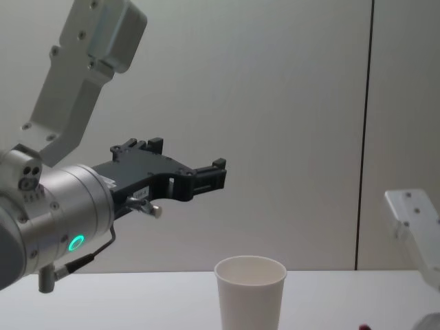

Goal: Place the pen into the pen holder.

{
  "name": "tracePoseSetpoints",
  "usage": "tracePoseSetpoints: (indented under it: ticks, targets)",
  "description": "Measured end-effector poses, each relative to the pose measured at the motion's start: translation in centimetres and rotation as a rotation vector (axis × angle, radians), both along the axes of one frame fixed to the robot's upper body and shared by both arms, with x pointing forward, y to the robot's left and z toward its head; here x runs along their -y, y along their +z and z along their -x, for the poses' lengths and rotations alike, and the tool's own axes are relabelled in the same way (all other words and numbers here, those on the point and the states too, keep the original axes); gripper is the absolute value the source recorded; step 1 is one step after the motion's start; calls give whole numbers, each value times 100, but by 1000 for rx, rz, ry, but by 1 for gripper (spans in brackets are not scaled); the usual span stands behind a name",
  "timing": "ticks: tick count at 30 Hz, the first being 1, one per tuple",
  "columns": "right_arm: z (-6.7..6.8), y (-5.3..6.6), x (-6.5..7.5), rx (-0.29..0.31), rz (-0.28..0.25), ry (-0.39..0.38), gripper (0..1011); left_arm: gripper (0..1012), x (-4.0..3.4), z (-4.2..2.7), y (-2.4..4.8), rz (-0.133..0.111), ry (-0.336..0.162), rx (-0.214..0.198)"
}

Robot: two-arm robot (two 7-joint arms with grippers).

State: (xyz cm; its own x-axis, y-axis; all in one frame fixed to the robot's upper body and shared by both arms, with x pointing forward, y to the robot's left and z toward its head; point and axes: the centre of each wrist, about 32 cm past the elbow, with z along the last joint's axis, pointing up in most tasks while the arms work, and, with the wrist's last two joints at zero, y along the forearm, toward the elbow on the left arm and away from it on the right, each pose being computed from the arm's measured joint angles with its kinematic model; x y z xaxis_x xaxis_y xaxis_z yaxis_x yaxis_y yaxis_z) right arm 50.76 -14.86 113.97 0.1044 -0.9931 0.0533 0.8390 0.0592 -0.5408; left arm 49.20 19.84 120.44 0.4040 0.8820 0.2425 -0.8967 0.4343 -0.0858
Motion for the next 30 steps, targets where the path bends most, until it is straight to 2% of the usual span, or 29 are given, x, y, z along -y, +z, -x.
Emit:
tracePoseSetpoints:
  ticks: [13, 19, 21, 24, 29, 30]
  targets:
    - [89, 150, 28, 164, -18, 25, 185, 1004, 0, 0, 0, 0, 0, 0]
    - [126, 213, 53, 255, -33, 44, 185, 1004, 0, 0, 0, 0, 0, 0]
    - [139, 243, 70, 304, -42, 56, 185, 1004, 0, 0, 0, 0, 0, 0]
    - [143, 254, 78, 326, -46, 63, 185, 1004, 0, 0, 0, 0, 0, 0]
    - [144, 291, 115, 425, -67, 95, 185, 1004, 0, 0, 0, 0, 0, 0]
    - [144, 291, 115, 425, -67, 95, 185, 1004, 0, 0, 0, 0, 0, 0]
